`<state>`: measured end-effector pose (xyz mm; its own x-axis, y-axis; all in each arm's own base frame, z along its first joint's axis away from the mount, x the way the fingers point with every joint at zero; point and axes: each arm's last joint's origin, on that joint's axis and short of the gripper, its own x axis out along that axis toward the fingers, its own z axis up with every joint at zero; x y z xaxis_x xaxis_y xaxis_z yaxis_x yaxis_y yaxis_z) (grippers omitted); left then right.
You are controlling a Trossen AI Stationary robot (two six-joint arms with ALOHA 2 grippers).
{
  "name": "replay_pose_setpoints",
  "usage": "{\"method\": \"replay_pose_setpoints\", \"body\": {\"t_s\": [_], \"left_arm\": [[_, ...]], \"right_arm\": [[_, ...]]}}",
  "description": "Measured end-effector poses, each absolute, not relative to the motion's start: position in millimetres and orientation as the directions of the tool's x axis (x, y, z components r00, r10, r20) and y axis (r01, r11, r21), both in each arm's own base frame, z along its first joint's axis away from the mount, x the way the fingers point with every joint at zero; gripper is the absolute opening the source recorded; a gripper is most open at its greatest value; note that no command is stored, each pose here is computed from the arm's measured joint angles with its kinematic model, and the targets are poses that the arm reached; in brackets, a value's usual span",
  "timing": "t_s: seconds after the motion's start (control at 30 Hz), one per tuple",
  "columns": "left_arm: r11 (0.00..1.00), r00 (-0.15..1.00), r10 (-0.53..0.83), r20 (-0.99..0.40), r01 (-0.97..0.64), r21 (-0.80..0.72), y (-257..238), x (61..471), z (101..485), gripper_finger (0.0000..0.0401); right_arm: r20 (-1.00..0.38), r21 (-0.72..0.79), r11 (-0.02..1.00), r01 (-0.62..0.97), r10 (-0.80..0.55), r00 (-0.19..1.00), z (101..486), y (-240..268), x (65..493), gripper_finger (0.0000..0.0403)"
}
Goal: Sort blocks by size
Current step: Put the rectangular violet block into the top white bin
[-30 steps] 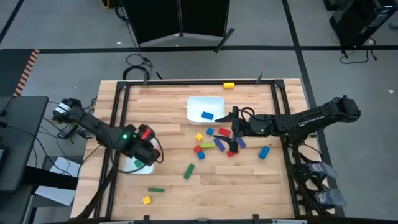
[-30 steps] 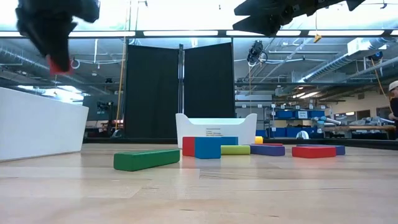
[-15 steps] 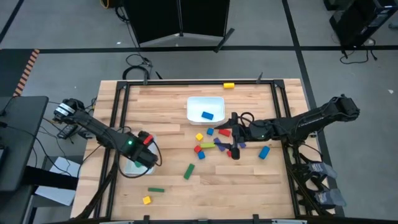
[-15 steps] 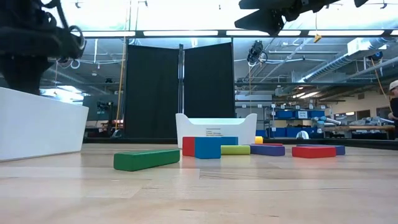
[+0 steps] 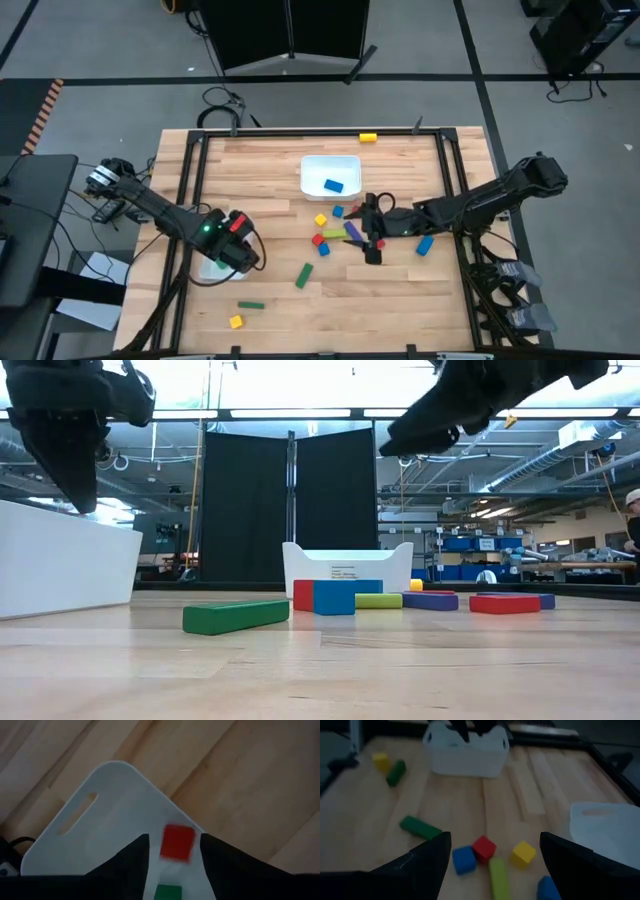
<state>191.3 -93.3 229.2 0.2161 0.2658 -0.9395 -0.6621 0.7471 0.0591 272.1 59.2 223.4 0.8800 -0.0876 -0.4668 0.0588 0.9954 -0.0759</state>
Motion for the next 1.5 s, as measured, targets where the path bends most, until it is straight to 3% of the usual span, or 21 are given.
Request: {"method": "replay_pose_setpoints", "body": {"t_s": [0.27,0.43,0.6,0.93,1.5], "left_arm": [[0.731,0.179,0.274,-0.945,-0.677,0.083,-97.2,184.1,228.9,0.0232],[0.747,0.246,0.261,-0.933,-0.664,0.034,-104.5,186.4,229.4,0.0236],[0.771,0.371,0.252,-0.894,-0.635,-0.046,-109.1,197.1,231.7,0.0236],[0.811,0.531,0.2,-0.823,-0.561,-0.165,-117.2,212.7,237.7,0.0236],[0.852,0.677,0.226,-0.7,-0.486,-0.195,-122.0,226.1,246.9,0.0236]], "right_arm": [[-0.596,-0.033,0.991,0.132,-0.125,0.793,216.2,56.2,257.5,0.0316],[-0.798,-0.059,0.932,0.358,-0.259,0.544,197.3,43.1,230.8,0.0316],[-0.887,-0.126,0.84,0.527,-0.333,0.319,184.7,35.2,211.3,0.0316],[-0.89,-0.082,0.8,0.595,-0.327,0.317,159.7,30.0,206.4,0.0316],[-0.877,0.007,0.758,0.653,-0.309,0.368,134.6,21.9,199.1,0.0316]]}}
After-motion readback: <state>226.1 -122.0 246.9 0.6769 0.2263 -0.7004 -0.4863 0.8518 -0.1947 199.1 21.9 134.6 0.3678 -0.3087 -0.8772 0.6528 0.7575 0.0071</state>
